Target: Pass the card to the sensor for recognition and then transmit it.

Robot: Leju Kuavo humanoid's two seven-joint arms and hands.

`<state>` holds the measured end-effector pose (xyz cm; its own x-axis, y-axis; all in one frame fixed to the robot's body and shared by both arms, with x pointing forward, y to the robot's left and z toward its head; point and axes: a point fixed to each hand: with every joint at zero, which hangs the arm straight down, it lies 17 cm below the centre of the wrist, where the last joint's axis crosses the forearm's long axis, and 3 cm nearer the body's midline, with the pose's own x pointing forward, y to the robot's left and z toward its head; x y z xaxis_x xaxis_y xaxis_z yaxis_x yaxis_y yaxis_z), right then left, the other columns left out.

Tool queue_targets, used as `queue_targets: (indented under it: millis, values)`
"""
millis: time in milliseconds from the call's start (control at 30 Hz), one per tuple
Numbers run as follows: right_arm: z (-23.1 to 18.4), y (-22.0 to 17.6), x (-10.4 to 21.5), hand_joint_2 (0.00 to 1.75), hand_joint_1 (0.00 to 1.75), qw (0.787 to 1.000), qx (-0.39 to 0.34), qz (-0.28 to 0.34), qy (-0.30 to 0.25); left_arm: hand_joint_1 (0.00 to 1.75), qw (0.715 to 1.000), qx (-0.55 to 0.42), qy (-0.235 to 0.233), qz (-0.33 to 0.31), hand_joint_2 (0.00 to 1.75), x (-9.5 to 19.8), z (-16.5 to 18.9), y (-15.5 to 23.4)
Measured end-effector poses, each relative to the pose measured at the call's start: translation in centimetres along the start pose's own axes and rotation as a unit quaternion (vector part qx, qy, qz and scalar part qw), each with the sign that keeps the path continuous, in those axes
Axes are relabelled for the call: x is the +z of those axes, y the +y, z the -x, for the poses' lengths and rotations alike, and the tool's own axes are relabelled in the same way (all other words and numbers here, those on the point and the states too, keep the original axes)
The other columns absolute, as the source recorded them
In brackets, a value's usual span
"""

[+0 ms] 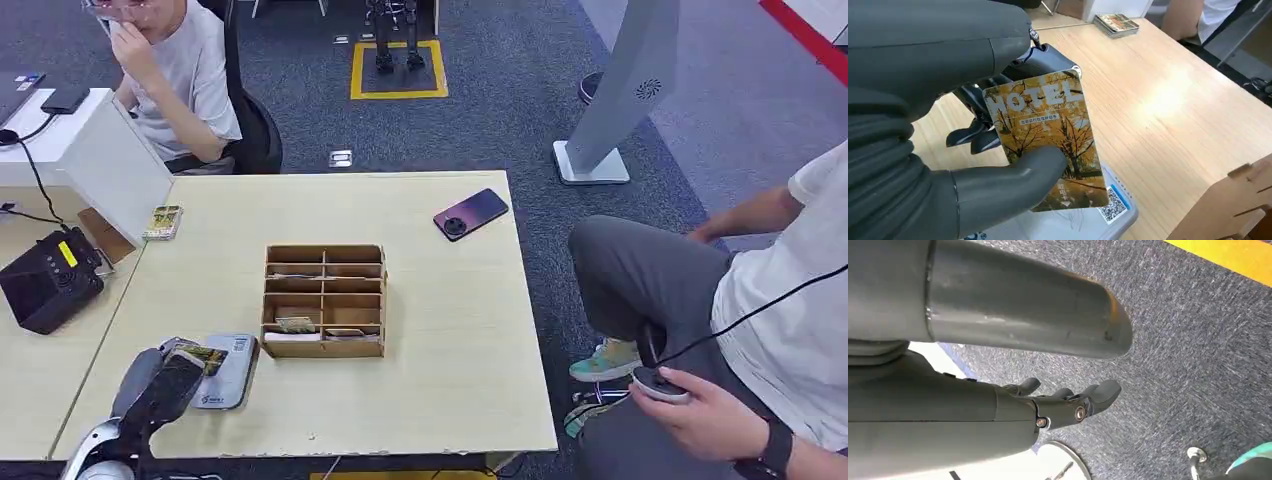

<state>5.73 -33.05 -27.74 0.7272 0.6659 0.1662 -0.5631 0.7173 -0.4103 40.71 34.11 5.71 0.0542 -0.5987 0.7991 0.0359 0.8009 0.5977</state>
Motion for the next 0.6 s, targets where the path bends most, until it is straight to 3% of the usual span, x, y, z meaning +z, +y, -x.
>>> queue_targets:
  millis: [600]
  values:
    - [-0.2,0.2,0.0,0.0,0.0,1.0,-0.001,-0.002,0.0,1.75,0.998,-0.061,0.021,-0.018,1.75,-0.9,1.2,-0.7]
